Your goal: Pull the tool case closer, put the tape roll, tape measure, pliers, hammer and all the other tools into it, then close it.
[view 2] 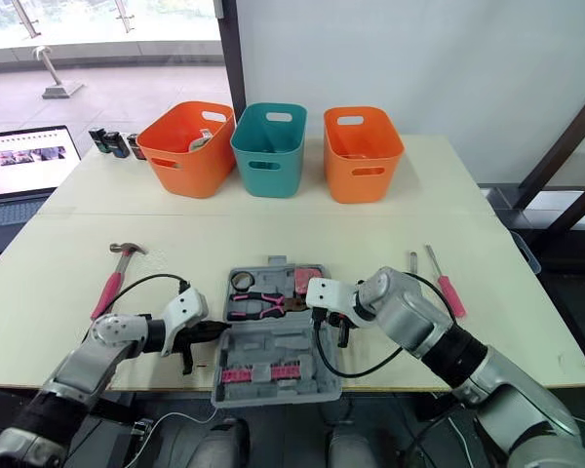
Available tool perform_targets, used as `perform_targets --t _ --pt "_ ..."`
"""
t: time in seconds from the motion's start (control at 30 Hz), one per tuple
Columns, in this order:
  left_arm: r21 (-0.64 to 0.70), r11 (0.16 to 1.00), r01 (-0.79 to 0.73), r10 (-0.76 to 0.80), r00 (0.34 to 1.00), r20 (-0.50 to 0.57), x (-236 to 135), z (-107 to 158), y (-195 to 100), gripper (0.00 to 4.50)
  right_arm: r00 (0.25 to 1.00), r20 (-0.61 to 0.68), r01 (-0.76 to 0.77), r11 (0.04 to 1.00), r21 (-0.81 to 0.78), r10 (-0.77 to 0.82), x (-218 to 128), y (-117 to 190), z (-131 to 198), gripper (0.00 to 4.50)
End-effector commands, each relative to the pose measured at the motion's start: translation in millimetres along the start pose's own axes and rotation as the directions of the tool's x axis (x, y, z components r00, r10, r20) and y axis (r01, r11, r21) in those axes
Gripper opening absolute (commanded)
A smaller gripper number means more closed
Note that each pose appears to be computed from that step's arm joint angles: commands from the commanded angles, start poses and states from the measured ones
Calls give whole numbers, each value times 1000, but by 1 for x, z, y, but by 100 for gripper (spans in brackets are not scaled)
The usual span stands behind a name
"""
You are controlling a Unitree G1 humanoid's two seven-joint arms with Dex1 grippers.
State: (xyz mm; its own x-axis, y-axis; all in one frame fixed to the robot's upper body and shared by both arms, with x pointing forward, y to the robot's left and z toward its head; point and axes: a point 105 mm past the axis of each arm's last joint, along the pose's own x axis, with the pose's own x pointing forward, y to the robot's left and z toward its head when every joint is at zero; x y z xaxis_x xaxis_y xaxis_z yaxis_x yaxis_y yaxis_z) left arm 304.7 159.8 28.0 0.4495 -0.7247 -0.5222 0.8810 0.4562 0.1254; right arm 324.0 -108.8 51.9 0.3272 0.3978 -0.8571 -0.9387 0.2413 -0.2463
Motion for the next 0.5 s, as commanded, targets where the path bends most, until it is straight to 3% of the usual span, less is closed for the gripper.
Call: perform_targets --t 0.03,0.23,0.5 --pt "37 998 -45 45 999 -13 8 3 20 3 996 50 78 997 -9 -77 -2 -20 15 0" --pt "75 994 -78 78 997 -2 18 16 49 3 991 52 123 992 28 -125 2 -37 15 0" --pt "59 997 -39 39 999 6 24 9 40 3 989 71 126 991 45 -129 6 -35 19 0"
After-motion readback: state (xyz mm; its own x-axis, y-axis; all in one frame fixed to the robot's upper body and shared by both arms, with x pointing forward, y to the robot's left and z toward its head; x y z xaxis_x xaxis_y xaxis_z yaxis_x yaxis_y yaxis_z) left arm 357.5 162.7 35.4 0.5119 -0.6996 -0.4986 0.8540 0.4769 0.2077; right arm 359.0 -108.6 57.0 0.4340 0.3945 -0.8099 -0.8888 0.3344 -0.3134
